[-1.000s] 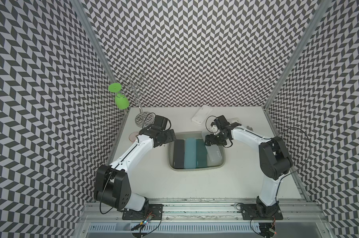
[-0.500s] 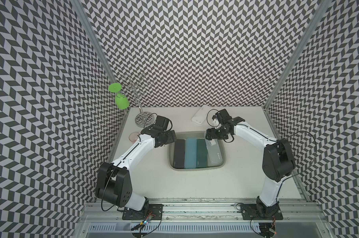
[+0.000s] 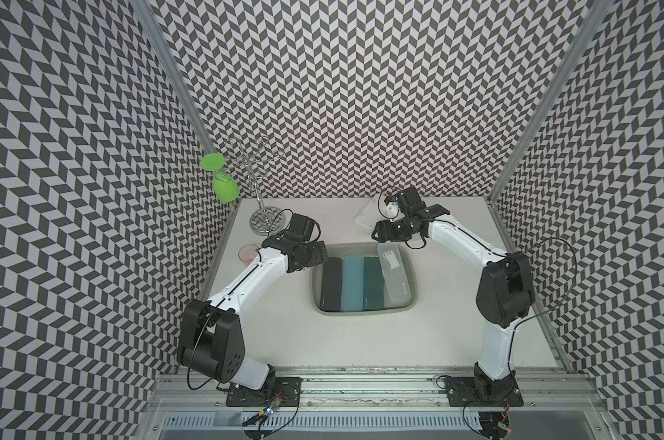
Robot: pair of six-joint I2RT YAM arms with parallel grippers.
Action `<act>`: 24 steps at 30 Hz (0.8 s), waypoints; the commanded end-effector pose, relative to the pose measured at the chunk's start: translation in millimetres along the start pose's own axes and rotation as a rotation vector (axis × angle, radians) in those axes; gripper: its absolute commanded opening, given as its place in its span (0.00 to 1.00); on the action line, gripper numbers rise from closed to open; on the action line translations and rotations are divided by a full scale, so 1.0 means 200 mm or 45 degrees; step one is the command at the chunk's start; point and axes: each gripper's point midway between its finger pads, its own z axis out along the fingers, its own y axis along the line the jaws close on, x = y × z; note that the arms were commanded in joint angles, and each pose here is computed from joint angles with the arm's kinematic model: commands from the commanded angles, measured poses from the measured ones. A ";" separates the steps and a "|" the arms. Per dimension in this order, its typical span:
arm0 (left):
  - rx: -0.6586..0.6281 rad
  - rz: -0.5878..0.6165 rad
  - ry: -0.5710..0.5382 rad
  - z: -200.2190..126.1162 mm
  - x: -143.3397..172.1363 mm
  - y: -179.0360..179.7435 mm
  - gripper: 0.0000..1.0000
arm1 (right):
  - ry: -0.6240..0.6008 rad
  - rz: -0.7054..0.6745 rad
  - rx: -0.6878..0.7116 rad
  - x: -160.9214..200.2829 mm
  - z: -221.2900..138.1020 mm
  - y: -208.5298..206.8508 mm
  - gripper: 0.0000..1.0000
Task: Put the pencil case into the storage box
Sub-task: Adjust the pencil case in the storage box.
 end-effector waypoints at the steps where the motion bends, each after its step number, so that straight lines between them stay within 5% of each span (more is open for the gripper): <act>1: -0.010 0.013 -0.015 -0.01 -0.02 -0.01 0.93 | 0.007 -0.020 -0.036 -0.02 0.12 -0.01 0.66; 14: -0.024 0.021 -0.029 -0.01 -0.03 0.00 0.93 | 0.116 0.048 0.055 0.23 0.15 -0.21 0.64; 24: 0.012 0.041 -0.087 -0.07 -0.13 -0.07 0.93 | -0.070 -0.043 0.078 -0.12 -0.14 -0.14 0.66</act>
